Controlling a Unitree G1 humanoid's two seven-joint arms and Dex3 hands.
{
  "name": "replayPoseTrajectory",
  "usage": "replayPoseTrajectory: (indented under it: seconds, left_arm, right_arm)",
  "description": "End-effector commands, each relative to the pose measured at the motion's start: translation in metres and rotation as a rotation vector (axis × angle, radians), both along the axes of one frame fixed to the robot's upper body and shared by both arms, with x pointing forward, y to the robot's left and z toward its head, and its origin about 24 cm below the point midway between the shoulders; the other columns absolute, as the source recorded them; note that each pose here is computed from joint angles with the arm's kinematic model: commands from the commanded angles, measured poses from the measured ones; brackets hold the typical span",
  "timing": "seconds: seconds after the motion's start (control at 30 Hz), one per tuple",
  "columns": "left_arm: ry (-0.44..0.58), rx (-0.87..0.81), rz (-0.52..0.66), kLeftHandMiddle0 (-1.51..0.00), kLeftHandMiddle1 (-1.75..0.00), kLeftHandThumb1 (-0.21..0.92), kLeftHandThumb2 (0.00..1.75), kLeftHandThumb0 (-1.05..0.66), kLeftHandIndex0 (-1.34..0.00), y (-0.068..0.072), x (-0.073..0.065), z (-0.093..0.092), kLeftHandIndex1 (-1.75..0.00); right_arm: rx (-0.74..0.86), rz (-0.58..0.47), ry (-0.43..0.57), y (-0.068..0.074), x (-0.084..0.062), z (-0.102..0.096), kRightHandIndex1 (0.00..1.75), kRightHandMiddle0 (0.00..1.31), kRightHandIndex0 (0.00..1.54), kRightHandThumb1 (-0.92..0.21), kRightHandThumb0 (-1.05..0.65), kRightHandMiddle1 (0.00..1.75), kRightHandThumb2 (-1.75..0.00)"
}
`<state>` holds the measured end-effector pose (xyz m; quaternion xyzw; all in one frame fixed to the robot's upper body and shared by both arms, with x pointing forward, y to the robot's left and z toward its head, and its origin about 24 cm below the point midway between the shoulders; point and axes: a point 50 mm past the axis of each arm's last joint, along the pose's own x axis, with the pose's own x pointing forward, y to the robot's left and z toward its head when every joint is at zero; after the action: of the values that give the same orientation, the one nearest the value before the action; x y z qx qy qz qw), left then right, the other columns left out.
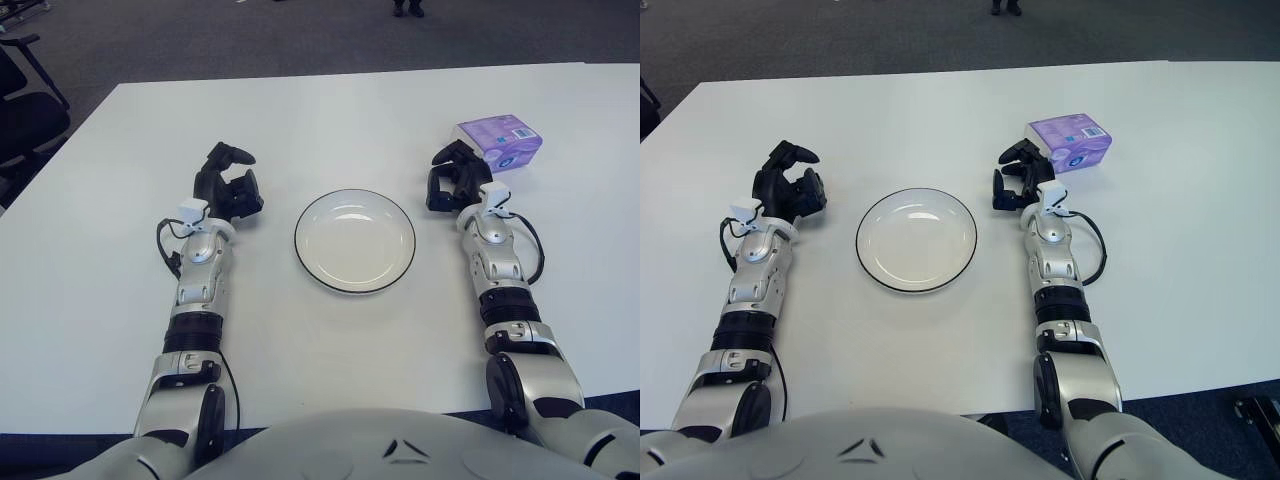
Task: Put the tissue paper into the plate.
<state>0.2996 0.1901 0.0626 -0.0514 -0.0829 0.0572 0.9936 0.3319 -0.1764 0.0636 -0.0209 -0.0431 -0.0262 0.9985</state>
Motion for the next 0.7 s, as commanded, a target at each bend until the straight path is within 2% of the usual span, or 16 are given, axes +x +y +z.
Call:
replayPoseTrajectory:
  seconds: [0.0, 0.27, 0.43, 0.67]
  left_arm:
    - [0.304, -0.121, 0.017, -1.31, -1.75, 0.35, 1.28, -0.47, -0.59, -0.016, -0.047, -0.082, -1.75]
    - [0.309, -0.115, 0.02, -1.31, -1.75, 0.35, 1.28, -0.47, -0.59, -0.016, -0.047, -0.082, -1.75]
    - [0.311, -0.107, 0.02, -1.31, -1.75, 0.35, 1.28, -0.47, -0.59, -0.016, -0.046, -0.082, -1.75]
    - [0.312, -0.105, 0.019, -1.31, -1.75, 0.35, 1.28, -0.47, -0.59, -0.017, -0.046, -0.082, -1.75]
  right_arm:
    - [0.058, -0.037, 0.2, -0.002, -0.025, -0.052, 1.7, 0.49, 0.78, -0.14, -0.01, 1.75, -1.52]
    - [0.033, -0.062, 0.17, -0.003, -0.025, -0.047, 1.67, 0.48, 0.79, -0.15, -0.01, 1.75, -1.5]
    - [-0.011, -0.078, 0.09, -0.005, -0.025, -0.022, 1.67, 0.45, 0.76, -0.19, -0.01, 1.75, -1.46]
    - [-0.061, -0.087, 0.031, -0.006, -0.028, 0.0, 1.66, 0.39, 0.71, -0.27, -0.01, 1.75, -1.37]
